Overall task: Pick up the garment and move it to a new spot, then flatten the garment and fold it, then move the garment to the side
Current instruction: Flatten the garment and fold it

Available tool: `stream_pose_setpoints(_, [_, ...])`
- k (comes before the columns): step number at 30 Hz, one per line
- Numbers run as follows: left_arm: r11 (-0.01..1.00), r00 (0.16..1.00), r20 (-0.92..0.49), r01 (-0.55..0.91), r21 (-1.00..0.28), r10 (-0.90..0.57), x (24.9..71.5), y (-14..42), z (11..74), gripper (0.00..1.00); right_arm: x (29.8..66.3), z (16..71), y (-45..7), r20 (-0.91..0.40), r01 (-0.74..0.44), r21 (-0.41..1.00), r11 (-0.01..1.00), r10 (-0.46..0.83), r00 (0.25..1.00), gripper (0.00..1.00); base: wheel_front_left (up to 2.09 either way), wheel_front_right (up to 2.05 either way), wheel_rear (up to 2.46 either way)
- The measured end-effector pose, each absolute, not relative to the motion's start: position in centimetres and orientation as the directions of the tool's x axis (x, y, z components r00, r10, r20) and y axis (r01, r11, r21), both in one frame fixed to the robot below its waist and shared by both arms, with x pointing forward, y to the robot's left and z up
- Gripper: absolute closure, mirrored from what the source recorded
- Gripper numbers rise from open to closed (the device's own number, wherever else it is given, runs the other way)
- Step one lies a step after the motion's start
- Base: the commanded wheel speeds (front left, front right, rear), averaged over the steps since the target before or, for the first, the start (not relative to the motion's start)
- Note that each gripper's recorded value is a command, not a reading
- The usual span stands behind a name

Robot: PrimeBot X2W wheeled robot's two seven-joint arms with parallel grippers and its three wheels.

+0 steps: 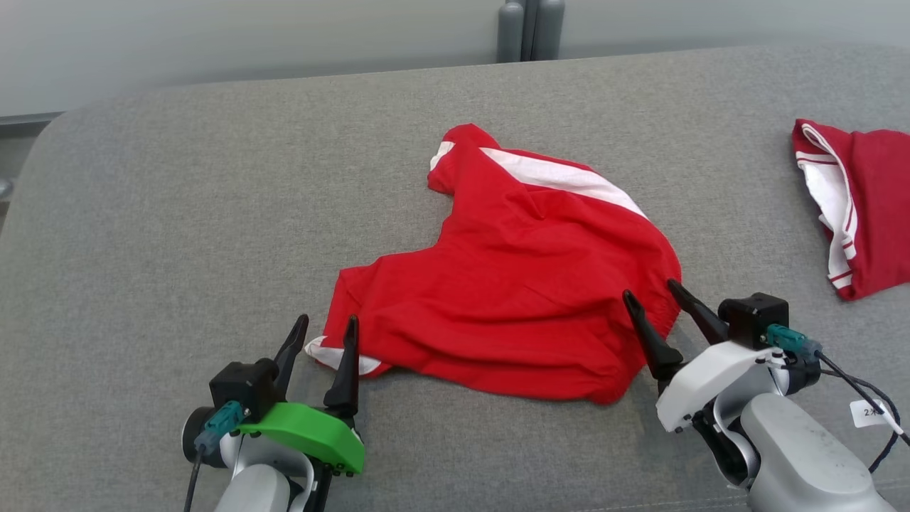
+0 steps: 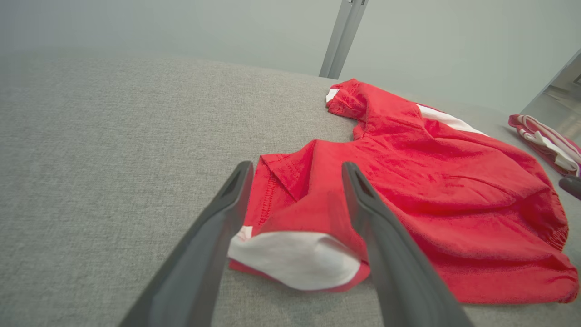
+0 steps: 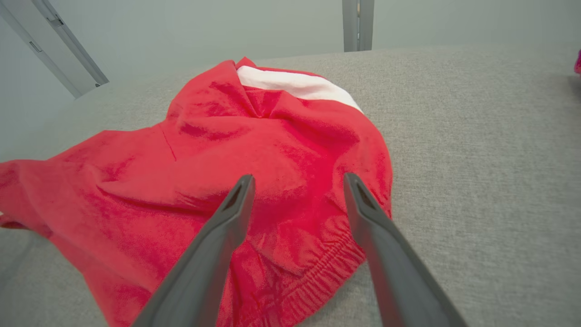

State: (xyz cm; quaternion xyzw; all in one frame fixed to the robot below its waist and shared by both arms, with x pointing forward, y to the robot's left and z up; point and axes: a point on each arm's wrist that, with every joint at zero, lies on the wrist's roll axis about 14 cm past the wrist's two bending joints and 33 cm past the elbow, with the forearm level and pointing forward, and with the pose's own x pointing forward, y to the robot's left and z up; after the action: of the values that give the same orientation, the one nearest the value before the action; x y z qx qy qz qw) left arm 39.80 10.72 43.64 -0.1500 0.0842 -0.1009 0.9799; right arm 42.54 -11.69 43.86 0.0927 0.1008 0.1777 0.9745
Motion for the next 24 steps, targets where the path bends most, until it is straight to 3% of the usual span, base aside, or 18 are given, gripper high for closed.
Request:
stream_pose_setpoints(6, [0.939,0.971,-0.132,0.151,-0.309,-0.199,39.6,11.7,43.7,0.00,44.0,42.5,-10.9,-0.213,-0.361,0.144,0.921,0.385,0.898,0.00,0.00,0.00,0.00])
stream_pose_setpoints(11, [0.944,0.978,-0.133,0.116,-0.309,-0.164,39.1,12.9,43.8,0.00,44.7,42.1,-6.6,-0.228,-0.502,0.079,0.861,0.506,0.832,0.00,0.00,0.00,0.00])
stream_pose_setpoints(17, [0.948,0.982,-0.143,0.071,-0.312,-0.120,38.7,14.3,43.5,0.00,44.7,39.8,-6.0,-0.303,-0.546,0.046,0.837,0.532,0.791,0.00,0.00,0.00,0.00])
stream_pose_setpoints(18, [0.948,0.983,-0.144,0.064,-0.312,-0.114,38.6,14.5,43.5,0.00,44.6,39.3,-6.1,-0.319,-0.547,0.043,0.836,0.530,0.786,0.64,0.00,0.00,0.00])
stream_pose_setpoints(19, [0.948,0.984,-0.144,0.059,-0.313,-0.109,38.6,14.6,43.5,0.00,44.6,39.1,-5.9,-0.327,-0.551,0.041,0.833,0.533,0.781,1.00,0.00,0.00,0.00])
stream_pose_setpoints(24, [0.949,0.986,-0.141,0.045,-0.312,-0.093,38.5,15.1,43.6,0.00,47.3,40.8,-6.0,-0.278,-0.541,0.013,0.841,0.523,0.806,1.00,0.00,0.00,0.00])
